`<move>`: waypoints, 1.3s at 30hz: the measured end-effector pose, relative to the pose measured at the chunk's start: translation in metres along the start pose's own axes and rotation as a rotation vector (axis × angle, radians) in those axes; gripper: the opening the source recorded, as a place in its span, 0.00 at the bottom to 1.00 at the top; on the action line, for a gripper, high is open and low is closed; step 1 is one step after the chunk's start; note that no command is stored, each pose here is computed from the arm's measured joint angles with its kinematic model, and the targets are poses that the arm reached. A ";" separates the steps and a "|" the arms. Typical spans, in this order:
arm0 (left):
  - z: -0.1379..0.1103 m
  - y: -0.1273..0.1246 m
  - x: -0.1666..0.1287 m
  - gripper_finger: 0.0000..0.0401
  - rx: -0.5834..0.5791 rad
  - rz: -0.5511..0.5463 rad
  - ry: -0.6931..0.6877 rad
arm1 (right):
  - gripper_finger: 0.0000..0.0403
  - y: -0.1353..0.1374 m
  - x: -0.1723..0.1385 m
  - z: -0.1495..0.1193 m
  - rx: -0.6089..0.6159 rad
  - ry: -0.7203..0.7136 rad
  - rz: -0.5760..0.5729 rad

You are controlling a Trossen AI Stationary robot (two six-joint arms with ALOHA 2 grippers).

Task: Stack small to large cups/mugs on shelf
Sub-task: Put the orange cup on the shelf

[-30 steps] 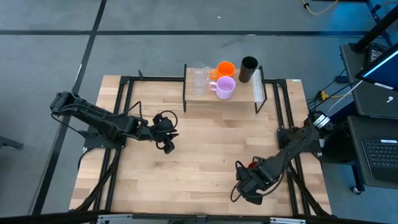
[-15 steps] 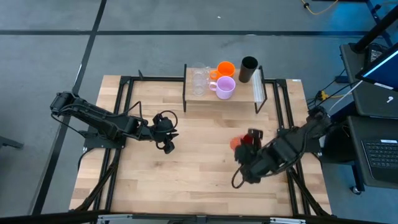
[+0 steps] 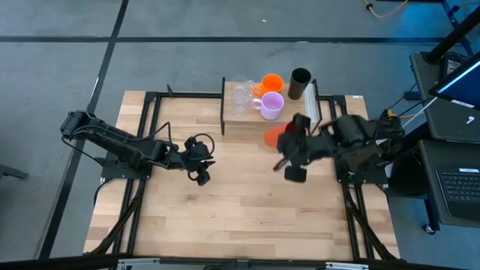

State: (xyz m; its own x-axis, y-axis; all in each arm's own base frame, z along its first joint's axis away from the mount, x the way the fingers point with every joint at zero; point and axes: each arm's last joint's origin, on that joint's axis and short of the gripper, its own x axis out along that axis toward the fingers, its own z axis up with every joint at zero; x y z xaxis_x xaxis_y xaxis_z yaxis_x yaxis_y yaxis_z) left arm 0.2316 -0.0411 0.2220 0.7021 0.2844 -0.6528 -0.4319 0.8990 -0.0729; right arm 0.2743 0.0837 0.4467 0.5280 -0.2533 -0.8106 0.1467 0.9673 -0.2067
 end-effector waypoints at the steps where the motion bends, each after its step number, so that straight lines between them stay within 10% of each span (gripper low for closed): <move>1: 0.000 0.000 0.000 0.21 0.004 0.000 0.000 | 0.02 -0.006 -0.001 0.002 -0.004 -0.009 -0.006; 26: 0.000 0.000 0.000 0.21 0.006 0.000 0.000 | 0.02 -0.159 -0.017 -0.009 0.178 -0.020 -0.169; 39: 0.000 0.000 0.000 0.21 0.005 -0.001 0.000 | 0.02 -0.153 -0.015 -0.094 0.344 0.131 -0.090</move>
State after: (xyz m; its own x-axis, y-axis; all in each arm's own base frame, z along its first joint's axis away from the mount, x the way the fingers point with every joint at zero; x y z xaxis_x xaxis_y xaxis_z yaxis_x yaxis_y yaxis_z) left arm 0.2317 -0.0411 0.2220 0.7026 0.2841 -0.6524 -0.4286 0.9008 -0.0693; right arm 0.1653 -0.0598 0.4391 0.3919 -0.3120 -0.8655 0.4714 0.8760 -0.1023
